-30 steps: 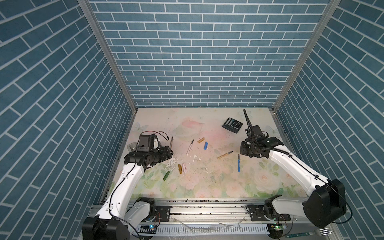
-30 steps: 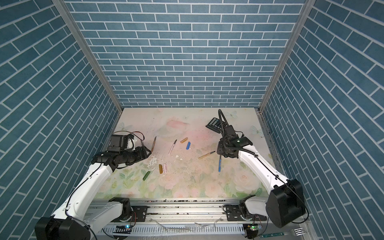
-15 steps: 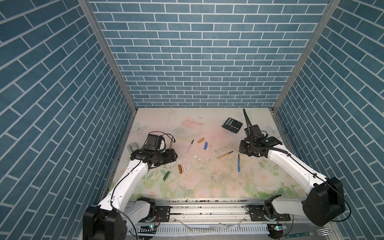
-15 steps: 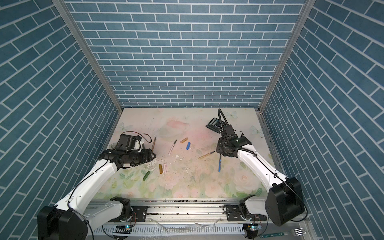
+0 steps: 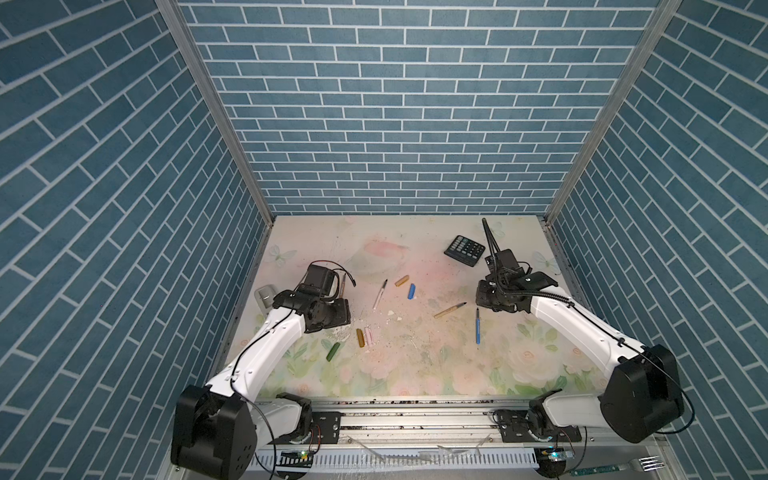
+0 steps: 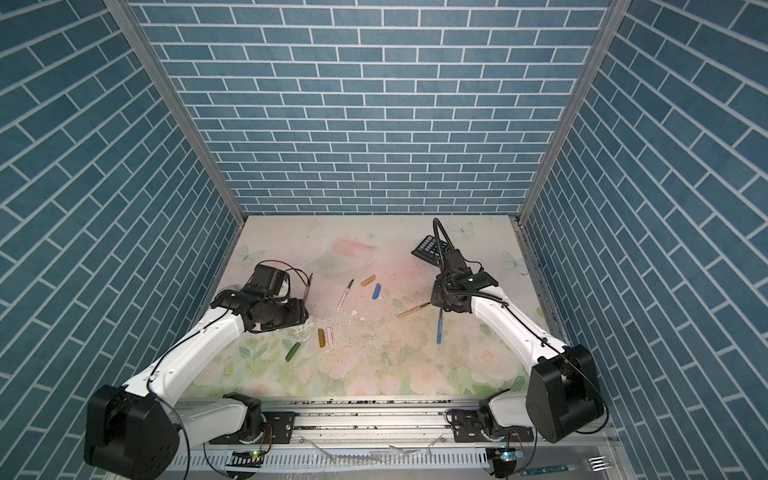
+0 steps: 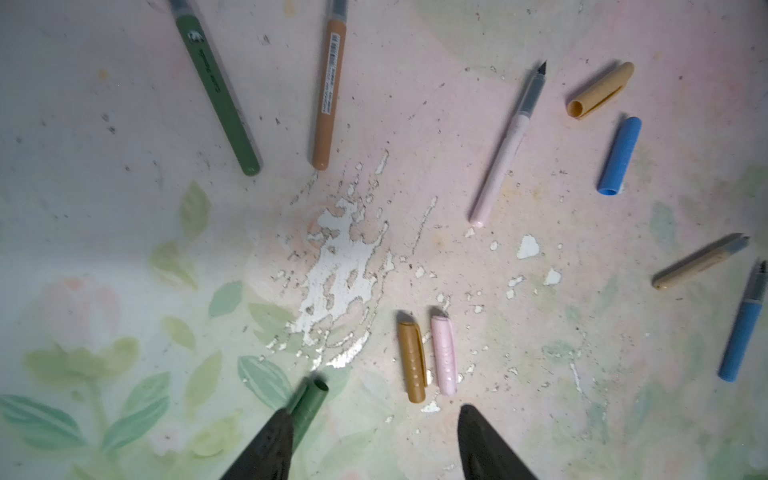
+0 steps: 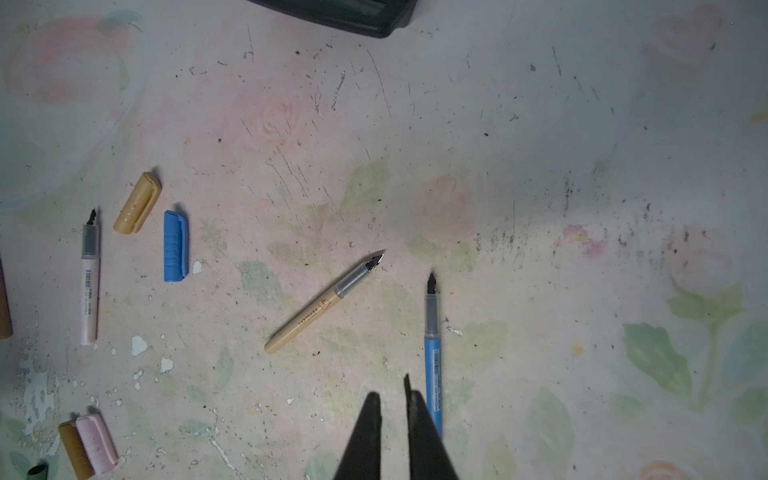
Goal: Insert the pens into the pen caps
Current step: 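Lower the left gripper and grasp the orange pen near its end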
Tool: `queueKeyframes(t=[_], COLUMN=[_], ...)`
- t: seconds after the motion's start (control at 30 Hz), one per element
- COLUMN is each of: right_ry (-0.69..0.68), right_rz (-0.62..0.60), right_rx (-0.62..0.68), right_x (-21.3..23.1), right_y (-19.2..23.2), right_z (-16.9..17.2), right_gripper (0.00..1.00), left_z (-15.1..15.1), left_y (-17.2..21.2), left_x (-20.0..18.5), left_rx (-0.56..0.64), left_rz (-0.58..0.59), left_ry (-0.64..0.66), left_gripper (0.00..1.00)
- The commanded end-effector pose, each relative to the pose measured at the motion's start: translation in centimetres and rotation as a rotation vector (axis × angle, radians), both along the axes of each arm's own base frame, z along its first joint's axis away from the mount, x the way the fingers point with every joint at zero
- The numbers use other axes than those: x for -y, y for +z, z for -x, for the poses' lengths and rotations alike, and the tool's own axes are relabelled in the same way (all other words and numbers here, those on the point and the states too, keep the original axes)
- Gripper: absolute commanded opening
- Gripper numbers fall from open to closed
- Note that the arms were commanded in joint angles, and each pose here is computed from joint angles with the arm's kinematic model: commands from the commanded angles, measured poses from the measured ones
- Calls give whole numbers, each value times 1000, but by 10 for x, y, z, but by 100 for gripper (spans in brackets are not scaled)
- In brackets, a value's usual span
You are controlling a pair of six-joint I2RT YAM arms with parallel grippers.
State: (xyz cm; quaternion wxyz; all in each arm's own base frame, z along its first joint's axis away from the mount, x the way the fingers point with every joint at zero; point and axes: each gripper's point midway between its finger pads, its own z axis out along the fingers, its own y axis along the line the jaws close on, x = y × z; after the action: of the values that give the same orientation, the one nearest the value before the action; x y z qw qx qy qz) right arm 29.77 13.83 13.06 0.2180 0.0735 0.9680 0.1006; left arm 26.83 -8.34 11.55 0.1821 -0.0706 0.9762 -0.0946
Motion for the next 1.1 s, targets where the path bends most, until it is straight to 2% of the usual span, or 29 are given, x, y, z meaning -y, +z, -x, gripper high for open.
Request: queueKeyframes(t=[0.0,0.13,0.2,0.3,0.4,0.53,0.83,1.07], right_ry=[-2,-3,-2,3,10,15,19,44], right_rz=[3,3,3,-3,-8,3,-27,-21], right_rx=[-13,-13,-11,-15,-20,-34,-41,-44], right_x=[-1,0,1,2,2,3,-2,-6], right_y=[-8,-10,-10,-11,-11,-15,-26,-22], right_z=[2,4,6,11,14,17,17,13], right_gripper=[15,14,14,14,14,14,12,10], left_z=[-31,-65,-77,-87,-92,-97,-104,-101], left_y=[12,15,9,-6,-20,-35,-67,-84], left_x=[-18,-18,-18,-16,-13,-10,-16,-18], left_rx=[17,-35,-64,-122,-162,-181,-237,-277], left_rz=[-168,-254,-284,-307,-307,-304,-265,-267], left_ry=[-21,-84,-111,-154,-180,-193,-151,-163], left_gripper=[56,51,50,43,39,38,30,29])
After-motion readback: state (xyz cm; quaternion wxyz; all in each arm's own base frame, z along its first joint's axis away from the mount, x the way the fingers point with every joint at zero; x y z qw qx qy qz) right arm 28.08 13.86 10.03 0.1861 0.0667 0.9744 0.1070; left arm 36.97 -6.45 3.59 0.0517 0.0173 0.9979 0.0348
